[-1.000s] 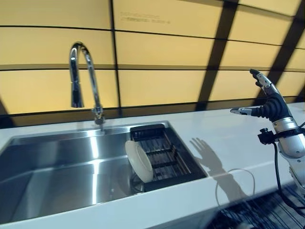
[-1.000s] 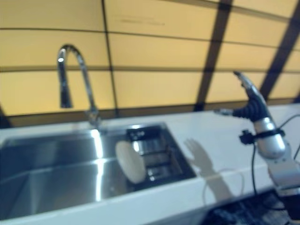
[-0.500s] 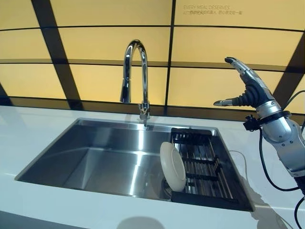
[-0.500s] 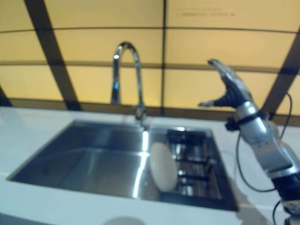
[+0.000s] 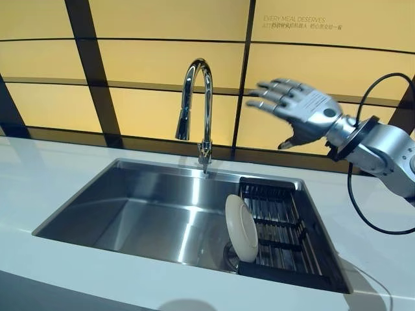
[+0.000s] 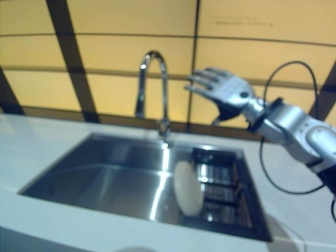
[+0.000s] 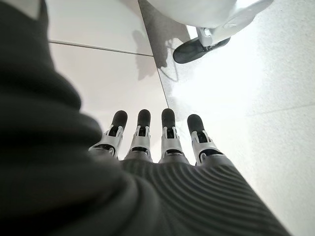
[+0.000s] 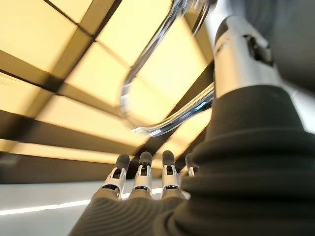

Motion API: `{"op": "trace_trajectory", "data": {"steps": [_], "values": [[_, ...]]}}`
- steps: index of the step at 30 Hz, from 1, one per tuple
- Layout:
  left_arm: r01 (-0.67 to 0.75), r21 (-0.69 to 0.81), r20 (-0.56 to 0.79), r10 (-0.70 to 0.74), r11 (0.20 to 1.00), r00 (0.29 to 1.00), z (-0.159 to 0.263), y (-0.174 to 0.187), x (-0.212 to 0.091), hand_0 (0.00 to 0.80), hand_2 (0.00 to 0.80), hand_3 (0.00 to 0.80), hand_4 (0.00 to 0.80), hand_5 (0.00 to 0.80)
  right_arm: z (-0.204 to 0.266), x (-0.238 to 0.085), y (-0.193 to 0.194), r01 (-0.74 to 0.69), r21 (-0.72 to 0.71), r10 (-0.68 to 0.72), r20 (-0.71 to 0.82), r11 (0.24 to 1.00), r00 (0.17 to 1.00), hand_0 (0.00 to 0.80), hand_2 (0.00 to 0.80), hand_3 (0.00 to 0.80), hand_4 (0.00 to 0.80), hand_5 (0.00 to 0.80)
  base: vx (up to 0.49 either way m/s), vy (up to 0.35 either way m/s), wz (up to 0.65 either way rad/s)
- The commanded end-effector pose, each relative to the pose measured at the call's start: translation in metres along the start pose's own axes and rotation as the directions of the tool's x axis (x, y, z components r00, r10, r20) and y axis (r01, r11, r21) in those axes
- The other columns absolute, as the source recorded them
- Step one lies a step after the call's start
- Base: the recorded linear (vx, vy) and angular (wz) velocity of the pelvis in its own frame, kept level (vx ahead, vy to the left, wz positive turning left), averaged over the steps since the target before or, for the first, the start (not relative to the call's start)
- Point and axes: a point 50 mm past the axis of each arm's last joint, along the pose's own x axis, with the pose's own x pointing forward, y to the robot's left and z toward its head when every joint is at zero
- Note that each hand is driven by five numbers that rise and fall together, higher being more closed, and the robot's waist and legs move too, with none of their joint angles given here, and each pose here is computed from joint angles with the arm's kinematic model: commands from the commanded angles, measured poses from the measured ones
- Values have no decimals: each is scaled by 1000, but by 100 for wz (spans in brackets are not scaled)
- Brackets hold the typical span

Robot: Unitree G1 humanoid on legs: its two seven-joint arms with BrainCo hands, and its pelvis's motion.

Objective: Take plates into dishwasher

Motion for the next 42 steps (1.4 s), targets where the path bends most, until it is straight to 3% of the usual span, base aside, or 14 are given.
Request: {"op": "trace_trajectory", "data": {"steps": [1, 13, 35, 42], "values": [[-54, 39, 11, 53, 998, 999, -2, 22, -2, 0, 0, 0, 0, 0, -14, -3, -3, -61, -124, 63, 19, 990, 998, 0, 0, 0, 0, 0, 0, 0, 0], [-84, 60, 1, 84, 995, 996, -10, 33, -5, 0, 0, 0, 0, 0, -3, -11, 20, -159, -339, 234, 192, 927, 953, 0, 0, 0, 0, 0, 12, 2, 2], [-24, 132, 8, 23, 991, 1000, -6, 23, -5, 0, 0, 0, 0, 0, 7, -1, 59, -341, -273, 406, 236, 900, 883, 0, 0, 0, 0, 0, 0, 0, 0], [-13, 119, -6, 14, 993, 1000, -10, 19, -5, 0, 0, 0, 0, 0, 8, 6, 61, -326, -251, 383, 226, 911, 896, 0, 0, 0, 0, 0, 0, 0, 0]]}}
